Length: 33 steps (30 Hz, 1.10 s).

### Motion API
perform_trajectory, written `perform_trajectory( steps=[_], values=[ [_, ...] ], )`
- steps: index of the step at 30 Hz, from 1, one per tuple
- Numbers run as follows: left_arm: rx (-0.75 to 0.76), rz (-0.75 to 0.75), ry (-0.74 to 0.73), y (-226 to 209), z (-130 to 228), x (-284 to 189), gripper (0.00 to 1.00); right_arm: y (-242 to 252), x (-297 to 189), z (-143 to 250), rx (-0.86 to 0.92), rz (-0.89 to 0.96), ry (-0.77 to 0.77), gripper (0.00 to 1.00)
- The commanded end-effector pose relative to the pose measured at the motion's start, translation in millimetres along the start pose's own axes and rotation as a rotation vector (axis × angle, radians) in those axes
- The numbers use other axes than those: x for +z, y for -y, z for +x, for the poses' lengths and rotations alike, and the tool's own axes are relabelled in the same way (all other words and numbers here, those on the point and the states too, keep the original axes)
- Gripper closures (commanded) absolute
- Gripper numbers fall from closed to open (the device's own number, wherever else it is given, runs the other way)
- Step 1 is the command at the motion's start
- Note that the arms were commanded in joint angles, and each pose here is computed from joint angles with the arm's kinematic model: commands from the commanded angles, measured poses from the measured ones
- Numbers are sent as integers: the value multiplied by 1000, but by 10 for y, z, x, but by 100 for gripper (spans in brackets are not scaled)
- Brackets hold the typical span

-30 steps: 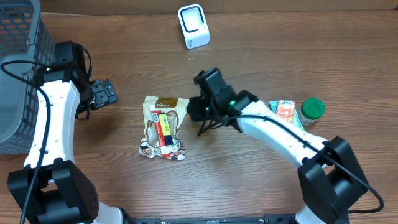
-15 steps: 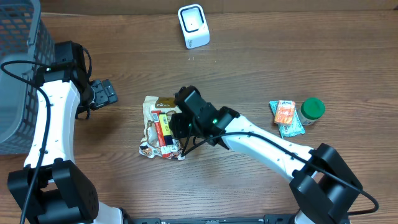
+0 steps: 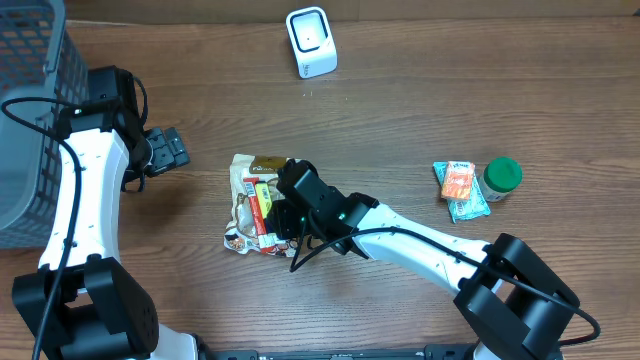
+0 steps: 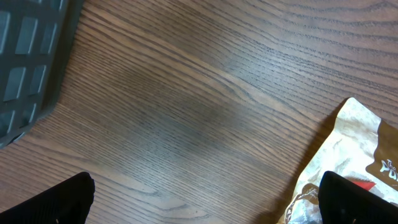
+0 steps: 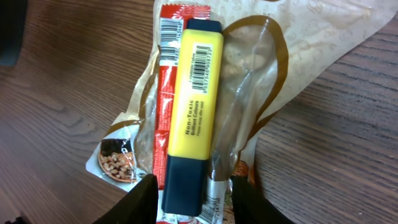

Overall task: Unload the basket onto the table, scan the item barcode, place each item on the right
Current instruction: 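Lower the right gripper over the yellow highlighter on the snack bag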

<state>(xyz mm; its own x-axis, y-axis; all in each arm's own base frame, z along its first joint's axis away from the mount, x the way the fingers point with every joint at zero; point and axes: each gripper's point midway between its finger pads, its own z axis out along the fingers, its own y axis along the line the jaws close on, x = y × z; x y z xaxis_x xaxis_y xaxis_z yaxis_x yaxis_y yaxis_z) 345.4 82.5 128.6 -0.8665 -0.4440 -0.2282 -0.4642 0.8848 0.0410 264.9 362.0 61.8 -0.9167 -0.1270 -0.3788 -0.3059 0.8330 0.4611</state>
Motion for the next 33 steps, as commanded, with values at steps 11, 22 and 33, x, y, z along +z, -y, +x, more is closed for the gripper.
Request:
perform_trajectory(
  steps=[11, 22, 33],
  values=[
    [21, 3, 8, 34, -34, -13, 0, 51, 150, 52, 0, 0, 9, 59],
    [21, 2, 8, 33, -35, -13, 0, -11, 301, 180, -25, -8, -12, 60],
    [21, 2, 8, 33, -35, -13, 0, -10, 305, 226, -30, -2, -25, 67]
  ],
)
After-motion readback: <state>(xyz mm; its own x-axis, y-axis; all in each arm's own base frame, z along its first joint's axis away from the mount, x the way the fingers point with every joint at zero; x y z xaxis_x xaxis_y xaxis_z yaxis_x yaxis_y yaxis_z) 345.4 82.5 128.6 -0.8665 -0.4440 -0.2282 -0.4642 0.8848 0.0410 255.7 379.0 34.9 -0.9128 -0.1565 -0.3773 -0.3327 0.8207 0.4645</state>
